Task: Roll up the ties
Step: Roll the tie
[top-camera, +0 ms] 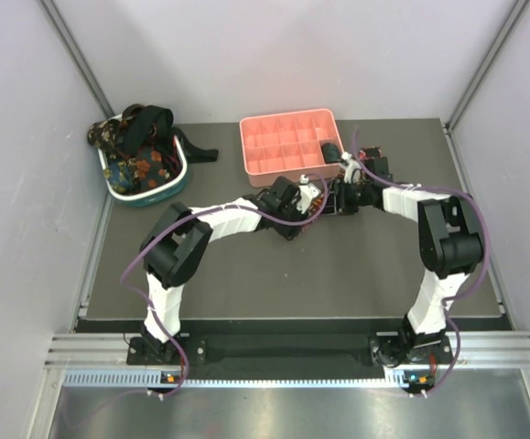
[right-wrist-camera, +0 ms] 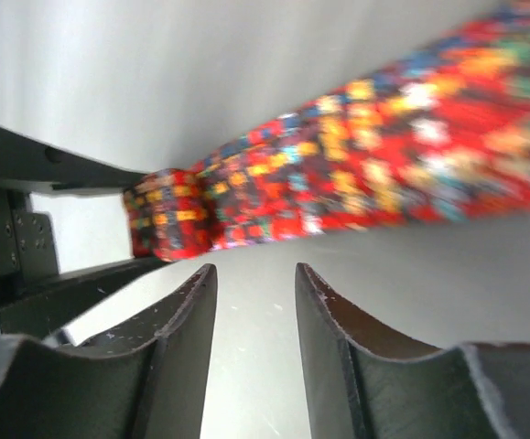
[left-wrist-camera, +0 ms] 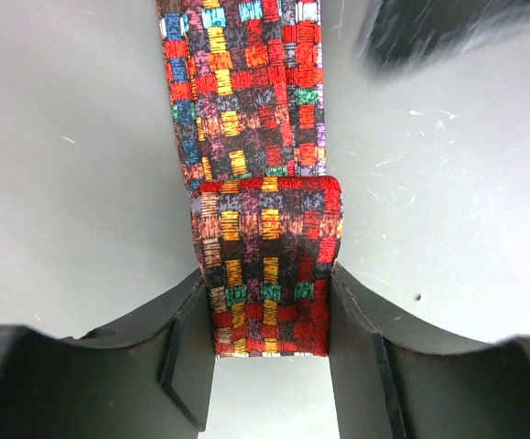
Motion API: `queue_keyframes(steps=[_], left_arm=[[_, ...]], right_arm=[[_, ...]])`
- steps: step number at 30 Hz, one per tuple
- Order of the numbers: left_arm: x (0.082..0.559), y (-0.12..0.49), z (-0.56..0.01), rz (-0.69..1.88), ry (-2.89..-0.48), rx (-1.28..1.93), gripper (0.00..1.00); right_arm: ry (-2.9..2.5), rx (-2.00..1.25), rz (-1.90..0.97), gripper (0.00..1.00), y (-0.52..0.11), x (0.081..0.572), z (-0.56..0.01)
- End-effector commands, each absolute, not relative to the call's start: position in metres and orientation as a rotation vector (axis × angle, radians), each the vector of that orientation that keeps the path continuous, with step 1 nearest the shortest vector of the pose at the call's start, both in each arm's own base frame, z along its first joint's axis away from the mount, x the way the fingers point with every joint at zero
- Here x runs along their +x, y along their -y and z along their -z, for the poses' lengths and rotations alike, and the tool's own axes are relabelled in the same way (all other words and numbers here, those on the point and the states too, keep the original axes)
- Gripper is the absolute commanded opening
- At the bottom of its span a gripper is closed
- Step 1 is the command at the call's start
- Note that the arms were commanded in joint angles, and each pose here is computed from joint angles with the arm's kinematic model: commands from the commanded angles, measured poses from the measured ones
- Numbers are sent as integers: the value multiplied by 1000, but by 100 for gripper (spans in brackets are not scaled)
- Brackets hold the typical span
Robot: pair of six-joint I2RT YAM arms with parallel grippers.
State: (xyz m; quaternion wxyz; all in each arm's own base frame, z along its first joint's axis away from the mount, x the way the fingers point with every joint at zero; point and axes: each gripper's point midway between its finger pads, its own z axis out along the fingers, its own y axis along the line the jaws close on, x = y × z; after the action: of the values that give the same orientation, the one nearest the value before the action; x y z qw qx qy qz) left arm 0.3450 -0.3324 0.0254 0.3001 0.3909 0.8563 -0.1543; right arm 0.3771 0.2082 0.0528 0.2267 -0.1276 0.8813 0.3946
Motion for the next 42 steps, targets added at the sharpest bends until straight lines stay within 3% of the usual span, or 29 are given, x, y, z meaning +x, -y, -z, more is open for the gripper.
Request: queue_keyframes(steps=[1, 11, 29, 36, 42], left_arm=[[311, 307, 5, 349, -2495, 1076, 50], [301, 294, 5, 273, -2654, 1065, 50], [275, 292, 7, 267, -2877, 1080, 50], [274, 293, 0, 267, -2908, 1089, 49], [267, 289, -4, 244, -2952, 1105, 47]], right_arm=[[-2255, -265, -970, 39, -192, 404, -95], [-2118, -126, -591, 40, -153, 363, -115], [-1766, -841, -253, 46, -282, 230, -146], [-1729, -1138, 72, 47, -331, 220, -109], [-1716, -1205, 390, 49, -352, 239, -94]])
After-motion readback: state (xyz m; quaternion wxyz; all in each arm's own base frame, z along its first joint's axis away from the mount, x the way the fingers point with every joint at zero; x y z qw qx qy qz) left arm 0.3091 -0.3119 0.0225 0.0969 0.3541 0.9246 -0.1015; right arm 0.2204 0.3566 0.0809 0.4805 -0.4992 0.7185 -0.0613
